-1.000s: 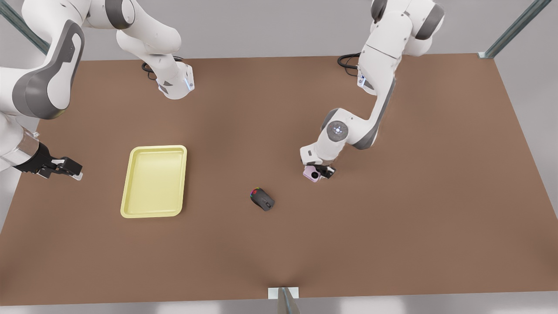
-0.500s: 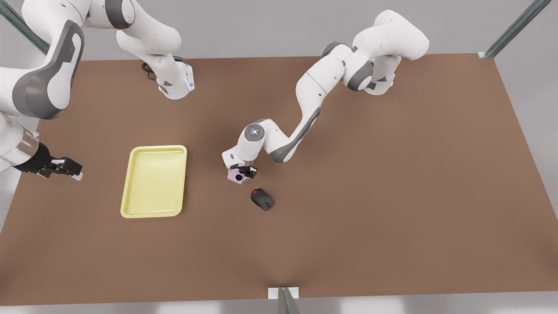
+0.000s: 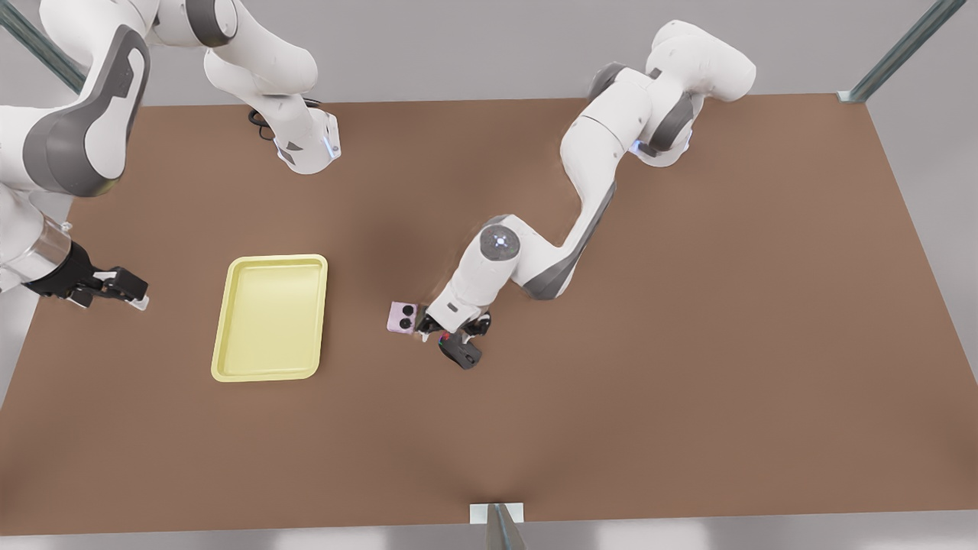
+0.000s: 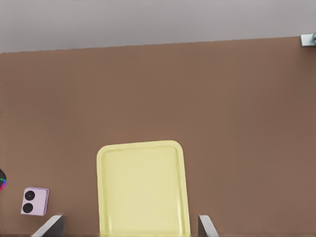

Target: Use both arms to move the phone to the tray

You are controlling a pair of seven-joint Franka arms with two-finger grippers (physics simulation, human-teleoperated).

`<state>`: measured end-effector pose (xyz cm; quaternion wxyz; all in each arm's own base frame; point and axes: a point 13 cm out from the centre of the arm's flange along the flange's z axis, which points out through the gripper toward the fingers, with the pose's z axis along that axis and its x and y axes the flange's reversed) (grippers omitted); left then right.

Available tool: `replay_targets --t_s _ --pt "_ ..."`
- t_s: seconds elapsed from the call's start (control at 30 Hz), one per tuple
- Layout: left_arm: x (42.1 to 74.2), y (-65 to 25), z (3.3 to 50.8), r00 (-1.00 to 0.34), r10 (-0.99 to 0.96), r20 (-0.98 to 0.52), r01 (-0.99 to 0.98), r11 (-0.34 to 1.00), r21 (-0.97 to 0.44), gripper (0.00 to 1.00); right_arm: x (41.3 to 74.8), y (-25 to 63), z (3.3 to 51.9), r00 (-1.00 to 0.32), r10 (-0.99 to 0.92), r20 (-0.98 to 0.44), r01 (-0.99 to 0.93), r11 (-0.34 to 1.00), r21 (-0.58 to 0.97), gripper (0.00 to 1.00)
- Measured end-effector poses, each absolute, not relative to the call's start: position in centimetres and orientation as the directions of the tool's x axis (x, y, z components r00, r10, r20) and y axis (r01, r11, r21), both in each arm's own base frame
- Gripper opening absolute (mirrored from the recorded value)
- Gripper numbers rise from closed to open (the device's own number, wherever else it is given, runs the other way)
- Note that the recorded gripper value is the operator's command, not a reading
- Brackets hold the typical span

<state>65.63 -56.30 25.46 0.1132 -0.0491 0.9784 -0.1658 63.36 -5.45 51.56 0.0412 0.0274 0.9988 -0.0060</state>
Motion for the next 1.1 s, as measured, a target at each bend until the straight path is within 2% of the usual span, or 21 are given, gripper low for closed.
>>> replay_targets --t_s 0.07,0.1,0.13,0.17,0.23,0.27,0.33,0.5,0.63,0.83,1.1 --pt "71.7 -40.4 33.3 -0.957 -0.228 -0.182 -0.178 0.951 -0.253 1.00 62.2 -4.0 50.6 -0.999 0.034 -0.019 0.034 0.999 -0.002 1.00" --pt "73.2 -32.7 37.0 -0.945 -0.269 -0.187 -0.231 0.952 -0.203 1.00 61.9 -3.6 49.8 -1.000 0.030 0.010 0.030 1.000 0.002 1.00" --pt "73.2 -25.6 40.8 -0.935 -0.305 -0.183 -0.276 0.946 -0.167 1.00 61.7 -2.9 49.3 -0.999 0.024 0.029 0.024 1.000 0.005 1.00" --pt "71.3 -19.2 44.4 -0.930 -0.335 -0.153 -0.312 0.937 -0.156 1.00 61.5 -1.0 48.9 -0.999 0.003 0.043 0.003 1.000 0.008 1.00" --pt "65.3 -12.0 48.7 -0.940 -0.322 -0.110 -0.311 0.944 -0.110 1.00 59.6 4.6 47.3 -0.994 -0.066 0.085 -0.065 0.998 0.012 1.00" --pt "63.7 -10.5 48.6 -0.950 -0.299 -0.085 -0.293 0.953 -0.077 1.00 57.4 6.5 45.6 -0.989 -0.084 0.118 -0.082 0.996 0.016 1.00" --pt "62.2 -9.9 47.7 -0.971 -0.236 -0.042 -0.235 0.972 -0.030 1.00 55.4 9.2 42.6 -0.984 -0.094 0.150 -0.092 0.996 0.020 1.00" --pt "61.6 -6.5 48.2 -0.987 -0.160 -0.007 -0.160 0.987 0.015 1.00 51.6 16.6 34.0 -0.972 -0.104 0.211 -0.107 0.994 -0.002 1.00" --pt "61.1 -6.2 47.7 -0.996 -0.088 0.024 -0.087 0.996 0.026 1.00 51.6 21.4 27.1 -0.975 -0.070 0.211 -0.077 0.997 -0.026 1.00" --pt "60.8 -6.2 47.2 -0.999 -0.001 0.049 0.001 1.000 0.026 1.00 50.9 24.0 17.2 -0.981 0.045 0.187 0.035 0.998 -0.057 1.00" --pt "60.9 -6.4 46.0 -0.994 0.080 0.077 0.083 0.996 0.025 1.00 53.6 27.4 9.1 -0.980 0.170 0.104 0.166 0.985 -0.045 1.00"
